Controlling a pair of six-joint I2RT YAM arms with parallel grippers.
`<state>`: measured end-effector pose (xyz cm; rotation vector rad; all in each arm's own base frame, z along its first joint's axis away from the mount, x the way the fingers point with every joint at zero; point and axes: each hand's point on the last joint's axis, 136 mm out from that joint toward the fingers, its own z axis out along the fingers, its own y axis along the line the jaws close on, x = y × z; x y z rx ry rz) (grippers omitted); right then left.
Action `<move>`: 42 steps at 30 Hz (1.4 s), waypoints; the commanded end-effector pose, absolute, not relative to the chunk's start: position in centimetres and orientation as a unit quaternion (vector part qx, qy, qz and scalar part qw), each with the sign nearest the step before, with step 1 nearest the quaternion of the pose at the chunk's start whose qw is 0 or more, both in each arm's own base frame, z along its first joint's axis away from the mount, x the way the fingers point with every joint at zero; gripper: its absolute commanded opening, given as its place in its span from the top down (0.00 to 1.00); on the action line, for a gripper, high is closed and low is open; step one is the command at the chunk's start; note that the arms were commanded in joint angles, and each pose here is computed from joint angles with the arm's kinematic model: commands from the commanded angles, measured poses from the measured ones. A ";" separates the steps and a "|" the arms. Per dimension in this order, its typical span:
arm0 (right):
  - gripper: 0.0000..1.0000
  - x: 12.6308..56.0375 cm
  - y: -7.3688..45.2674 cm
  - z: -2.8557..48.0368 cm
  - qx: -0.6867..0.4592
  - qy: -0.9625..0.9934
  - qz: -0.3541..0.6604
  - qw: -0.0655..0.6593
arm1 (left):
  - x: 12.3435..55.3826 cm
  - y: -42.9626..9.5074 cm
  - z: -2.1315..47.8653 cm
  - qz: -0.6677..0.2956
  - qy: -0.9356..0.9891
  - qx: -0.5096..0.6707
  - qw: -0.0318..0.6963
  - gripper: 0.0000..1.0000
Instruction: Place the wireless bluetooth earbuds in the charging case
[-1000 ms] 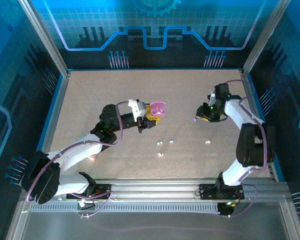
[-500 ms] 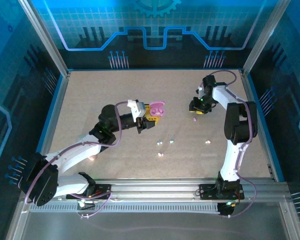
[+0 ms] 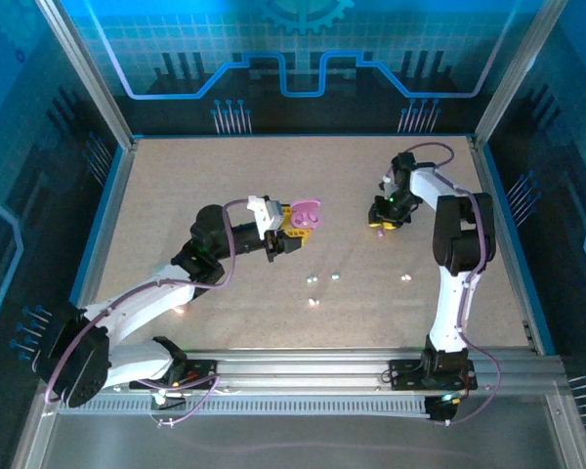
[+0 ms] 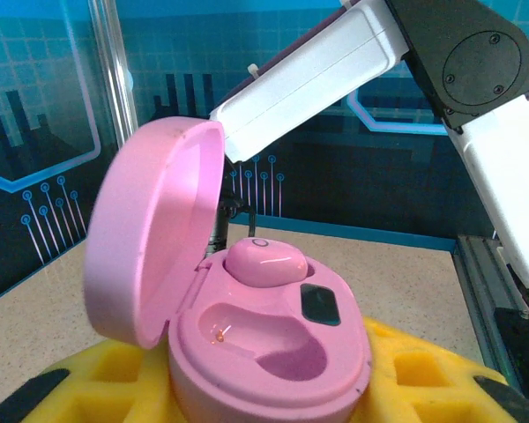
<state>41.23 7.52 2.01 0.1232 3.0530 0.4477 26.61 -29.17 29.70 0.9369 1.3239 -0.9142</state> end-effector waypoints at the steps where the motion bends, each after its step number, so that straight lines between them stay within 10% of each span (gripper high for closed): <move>1: 0.64 38.3 7.9 2.8 0.035 0.989 0.146 -0.005 | 26.3 -29.3 30.1 -0.394 0.560 0.408 0.604 0.75; 42: 0.63 38.8 8.1 1.8 0.037 0.986 0.164 0.006 | 26.2 -29.3 30.1 -0.397 0.560 0.406 0.604 0.75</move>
